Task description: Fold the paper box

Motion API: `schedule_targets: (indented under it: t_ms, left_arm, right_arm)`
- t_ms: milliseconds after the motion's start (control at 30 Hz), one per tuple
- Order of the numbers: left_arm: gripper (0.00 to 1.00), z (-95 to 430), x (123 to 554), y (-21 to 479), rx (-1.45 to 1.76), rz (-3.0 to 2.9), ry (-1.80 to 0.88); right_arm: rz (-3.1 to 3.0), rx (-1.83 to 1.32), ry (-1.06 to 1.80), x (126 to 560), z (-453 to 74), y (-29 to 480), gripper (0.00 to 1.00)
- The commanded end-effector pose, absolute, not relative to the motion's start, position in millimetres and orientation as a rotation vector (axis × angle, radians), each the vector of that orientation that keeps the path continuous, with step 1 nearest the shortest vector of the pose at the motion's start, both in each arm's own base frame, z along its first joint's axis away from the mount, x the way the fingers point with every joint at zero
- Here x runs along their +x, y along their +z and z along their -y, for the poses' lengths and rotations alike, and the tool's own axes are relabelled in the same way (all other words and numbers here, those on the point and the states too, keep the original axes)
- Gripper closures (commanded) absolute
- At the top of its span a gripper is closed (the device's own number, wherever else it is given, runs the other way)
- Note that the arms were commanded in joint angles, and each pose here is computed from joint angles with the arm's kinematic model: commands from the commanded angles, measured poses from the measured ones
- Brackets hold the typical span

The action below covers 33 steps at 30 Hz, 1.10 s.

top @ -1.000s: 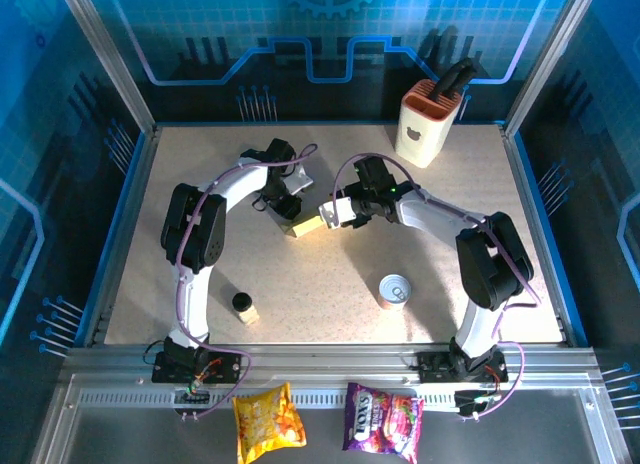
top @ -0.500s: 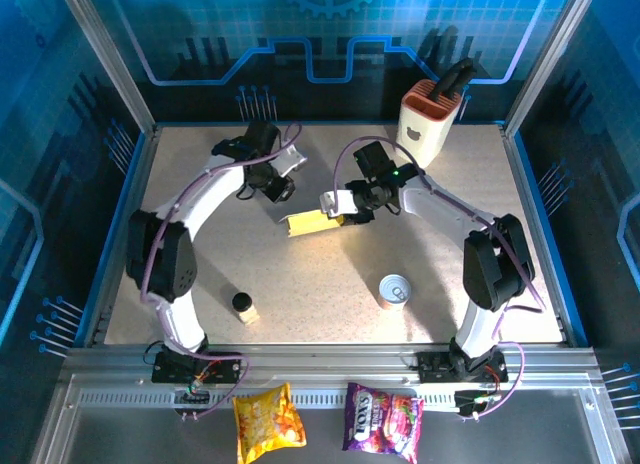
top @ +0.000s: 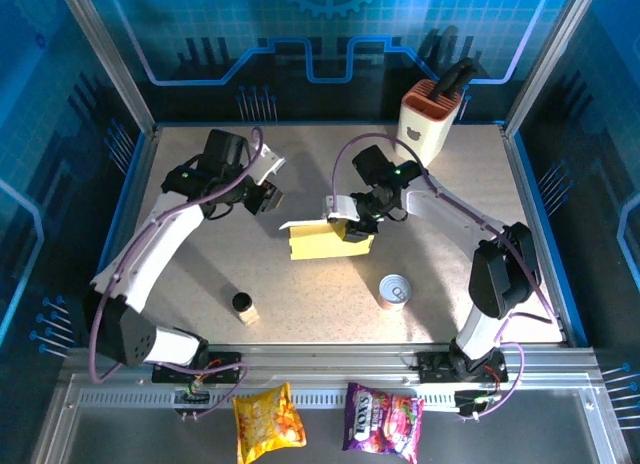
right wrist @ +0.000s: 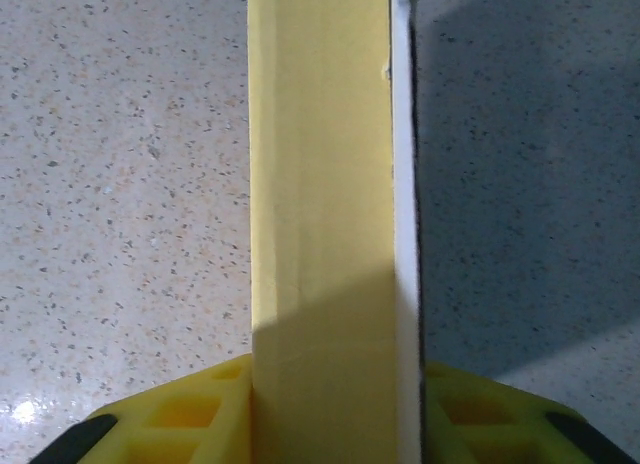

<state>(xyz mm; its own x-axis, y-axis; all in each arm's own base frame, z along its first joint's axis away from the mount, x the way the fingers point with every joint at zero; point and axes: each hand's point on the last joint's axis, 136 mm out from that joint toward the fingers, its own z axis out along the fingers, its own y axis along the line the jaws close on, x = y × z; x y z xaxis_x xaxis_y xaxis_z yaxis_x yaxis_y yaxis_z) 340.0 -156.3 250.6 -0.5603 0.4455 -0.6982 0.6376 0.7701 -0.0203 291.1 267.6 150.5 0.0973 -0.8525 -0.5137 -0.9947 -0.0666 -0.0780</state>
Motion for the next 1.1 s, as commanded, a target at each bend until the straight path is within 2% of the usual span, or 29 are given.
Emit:
schedule_targets:
  t_ms: [0,200,467,800,1067]
  left_arm:
    - [0.59,166,323,259,0.799,-2.217,-0.484]
    - [0.56,169,302,240,0.828,-2.266,-0.567]
    - [0.49,178,289,231,0.923,-2.255,-0.643]
    - [0.41,186,282,230,1.075,-2.208,-0.618]
    - [0.32,195,274,219,1.252,-2.177,-0.546]
  right_arm:
    - [-1.863,-1.976,0.493,280,-271,145,0.63]
    - [-1.897,-2.027,0.473,280,-271,120,0.61]
    - [-1.858,-2.029,0.450,283,-272,126,0.52]
    - [-1.795,-1.973,0.476,282,-271,154,0.34]
    - [-1.720,-1.822,0.566,281,-275,197,0.28]
